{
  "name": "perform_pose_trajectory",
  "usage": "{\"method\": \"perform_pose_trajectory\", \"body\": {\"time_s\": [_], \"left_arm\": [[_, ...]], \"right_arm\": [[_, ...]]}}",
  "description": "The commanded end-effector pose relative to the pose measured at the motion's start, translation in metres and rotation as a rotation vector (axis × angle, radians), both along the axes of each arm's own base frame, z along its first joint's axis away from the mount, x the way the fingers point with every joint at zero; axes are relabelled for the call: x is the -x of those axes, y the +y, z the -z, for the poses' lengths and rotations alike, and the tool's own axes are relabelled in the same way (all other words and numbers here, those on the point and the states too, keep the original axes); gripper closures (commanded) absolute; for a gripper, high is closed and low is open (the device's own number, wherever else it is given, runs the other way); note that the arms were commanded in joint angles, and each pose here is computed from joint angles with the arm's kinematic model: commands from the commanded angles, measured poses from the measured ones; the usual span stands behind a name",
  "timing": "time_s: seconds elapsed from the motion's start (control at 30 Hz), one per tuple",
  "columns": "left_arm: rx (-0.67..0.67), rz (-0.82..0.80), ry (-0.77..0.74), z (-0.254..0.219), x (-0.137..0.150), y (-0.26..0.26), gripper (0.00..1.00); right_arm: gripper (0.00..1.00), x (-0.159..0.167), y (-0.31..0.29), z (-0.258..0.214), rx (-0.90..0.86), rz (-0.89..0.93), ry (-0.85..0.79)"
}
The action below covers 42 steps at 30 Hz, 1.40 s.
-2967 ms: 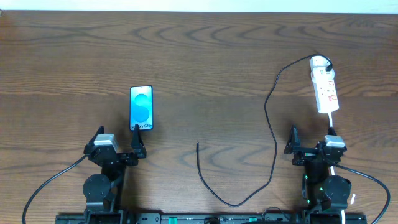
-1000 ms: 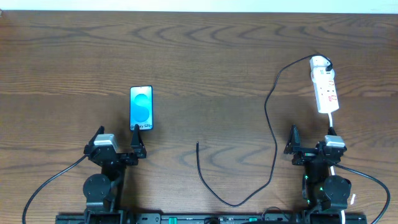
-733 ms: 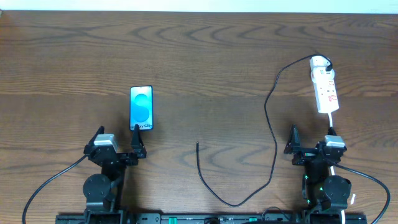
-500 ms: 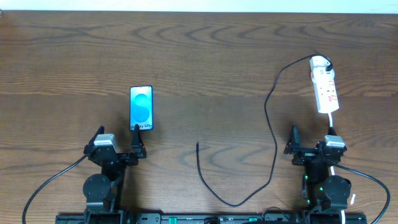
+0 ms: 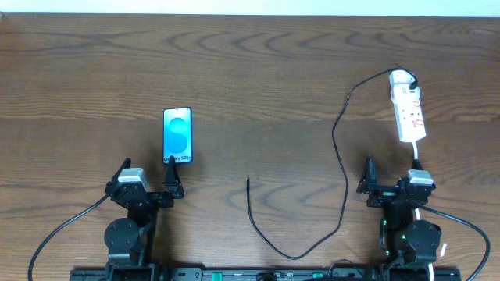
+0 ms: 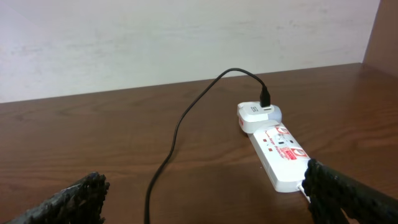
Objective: Plug charger to phone and switch on socket
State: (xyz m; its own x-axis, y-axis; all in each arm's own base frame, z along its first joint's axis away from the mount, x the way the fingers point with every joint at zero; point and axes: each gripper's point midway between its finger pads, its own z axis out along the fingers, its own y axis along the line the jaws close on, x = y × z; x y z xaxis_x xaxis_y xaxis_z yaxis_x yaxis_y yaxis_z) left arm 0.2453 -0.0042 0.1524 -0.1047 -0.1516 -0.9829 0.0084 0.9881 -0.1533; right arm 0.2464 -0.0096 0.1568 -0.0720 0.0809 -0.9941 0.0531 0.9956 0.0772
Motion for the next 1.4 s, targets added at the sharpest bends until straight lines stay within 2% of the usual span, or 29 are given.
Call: {"method": "perform_pose_trajectory", "body": {"time_s": [0.0,0.83,1.37], "left_arm": [[0.007,0.012,0.047,0.014,0.001,-0.002,0.01],[0.007,0.012,0.046,0.014,0.001,-0.002,0.01],[-0.005,0.01,0.082,-0.016,-0.004,-0.001,0.01]], "right_arm": [[0.01,0.0,0.001,-0.001,-0.012,0.003,-0.006],[0.01,0.0,0.001,-0.001,-0.012,0.003,-0.006],[0.01,0.0,0.001,-0.001,-0.012,0.003,-0.006]]}}
